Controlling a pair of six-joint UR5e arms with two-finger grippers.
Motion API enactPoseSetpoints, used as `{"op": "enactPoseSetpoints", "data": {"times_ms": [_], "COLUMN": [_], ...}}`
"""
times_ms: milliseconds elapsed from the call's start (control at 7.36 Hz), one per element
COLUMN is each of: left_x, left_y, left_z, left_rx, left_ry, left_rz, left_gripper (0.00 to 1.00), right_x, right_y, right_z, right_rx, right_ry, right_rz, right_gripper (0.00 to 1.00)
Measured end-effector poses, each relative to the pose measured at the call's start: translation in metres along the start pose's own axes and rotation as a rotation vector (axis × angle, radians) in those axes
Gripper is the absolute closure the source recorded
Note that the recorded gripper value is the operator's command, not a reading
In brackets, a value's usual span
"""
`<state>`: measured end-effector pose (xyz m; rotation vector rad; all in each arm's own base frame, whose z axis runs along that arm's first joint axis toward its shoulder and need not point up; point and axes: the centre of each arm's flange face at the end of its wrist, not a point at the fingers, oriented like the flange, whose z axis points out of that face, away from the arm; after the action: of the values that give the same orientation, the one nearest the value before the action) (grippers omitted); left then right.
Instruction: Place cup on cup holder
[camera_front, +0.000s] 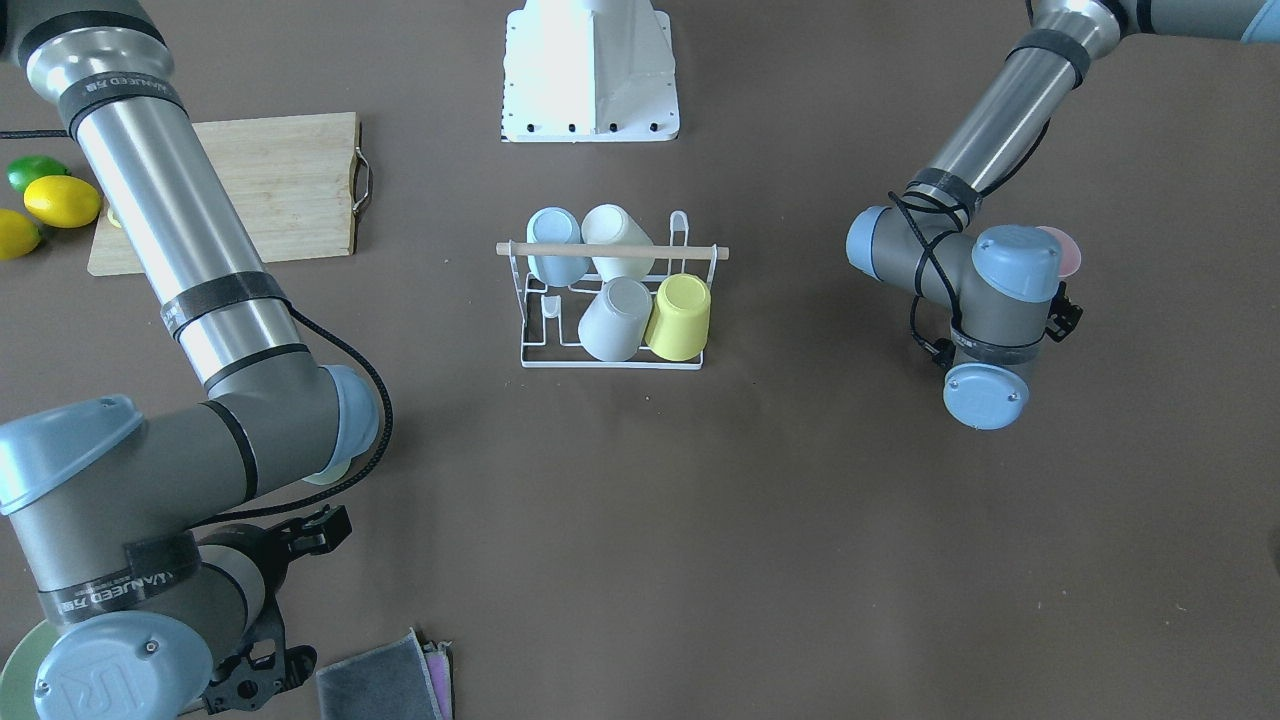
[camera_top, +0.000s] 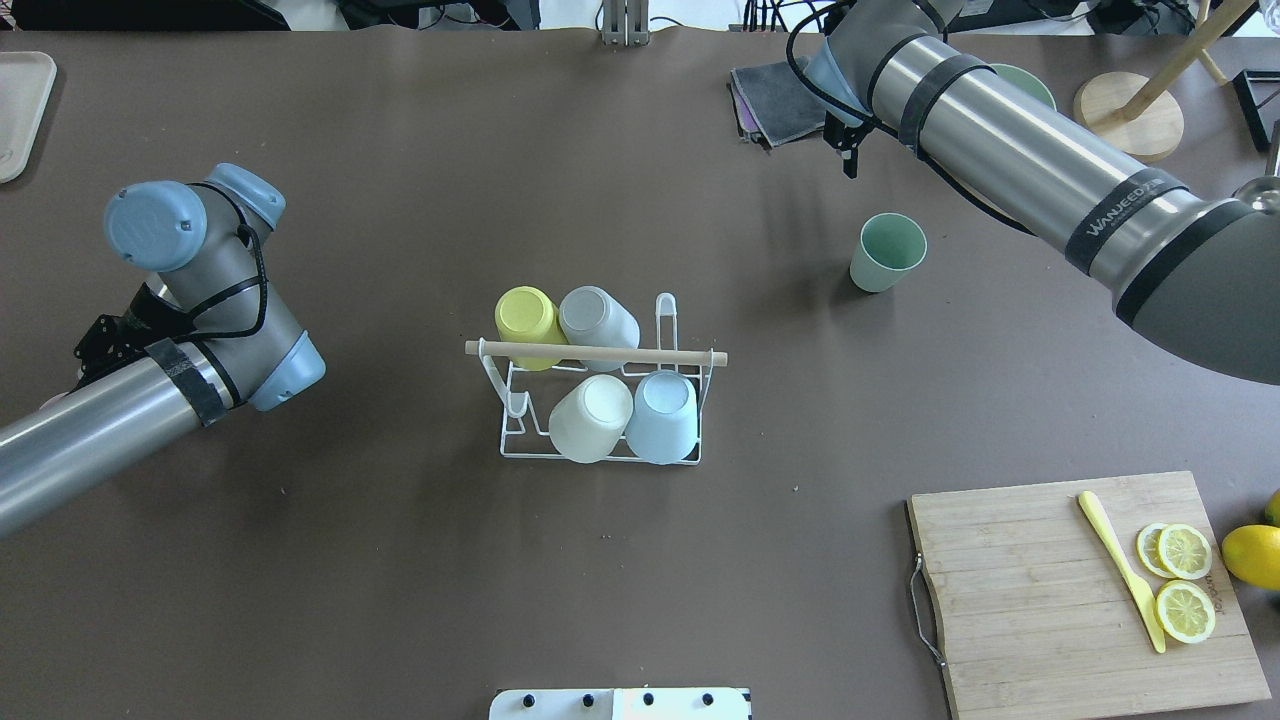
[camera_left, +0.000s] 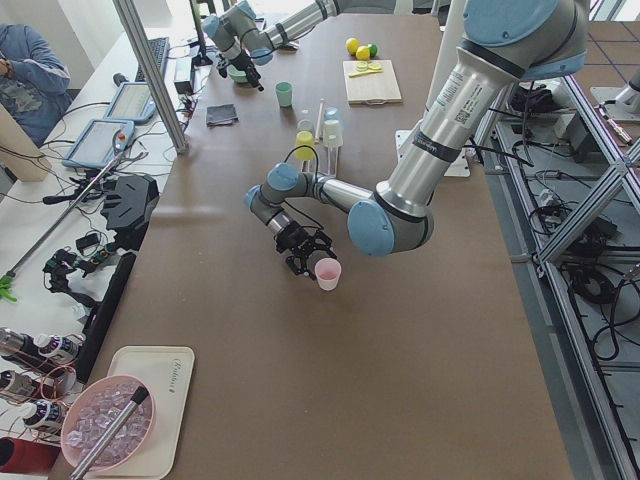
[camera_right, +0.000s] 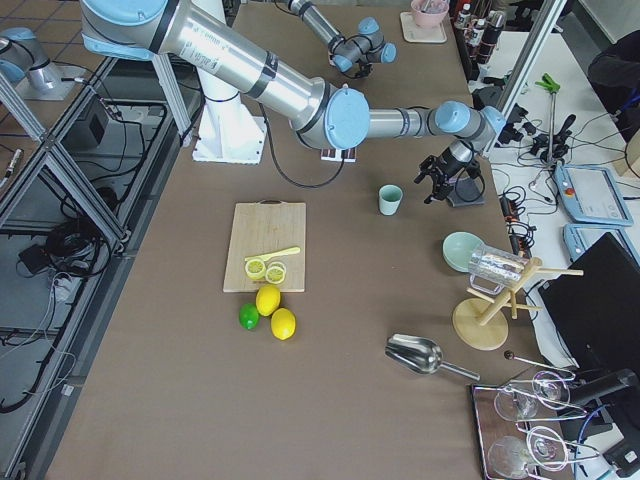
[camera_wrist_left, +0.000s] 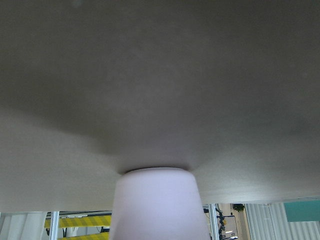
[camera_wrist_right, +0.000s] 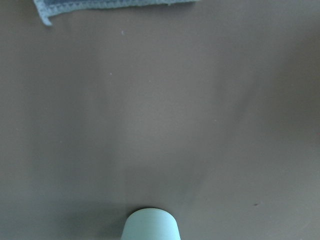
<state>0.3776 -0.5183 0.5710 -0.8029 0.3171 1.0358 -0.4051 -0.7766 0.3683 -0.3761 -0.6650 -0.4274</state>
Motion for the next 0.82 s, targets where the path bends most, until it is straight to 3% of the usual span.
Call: {"op": "enactPoseSetpoints", "data": {"times_ms": [679,815], "left_x": [-0.008,-0.008], "left_y": [0.000,0.000], "left_z": [0.019,0.022], "left_rx": [-0.031,-0.036], "left_ry": [-0.001,0.001], "left_rz": [-0.010,-0.012], "left_gripper": [0.03,0.08], "right_x": [-0.039,-0.041], "right_y": [-0.001,0.000], "right_z": [0.063,0.072], "right_rx": [-0.103,-0.115], "right_ry": [0.045,0.052], "right_rz": [-0.020,-0.023], "right_gripper": [0.00,0.00]}}
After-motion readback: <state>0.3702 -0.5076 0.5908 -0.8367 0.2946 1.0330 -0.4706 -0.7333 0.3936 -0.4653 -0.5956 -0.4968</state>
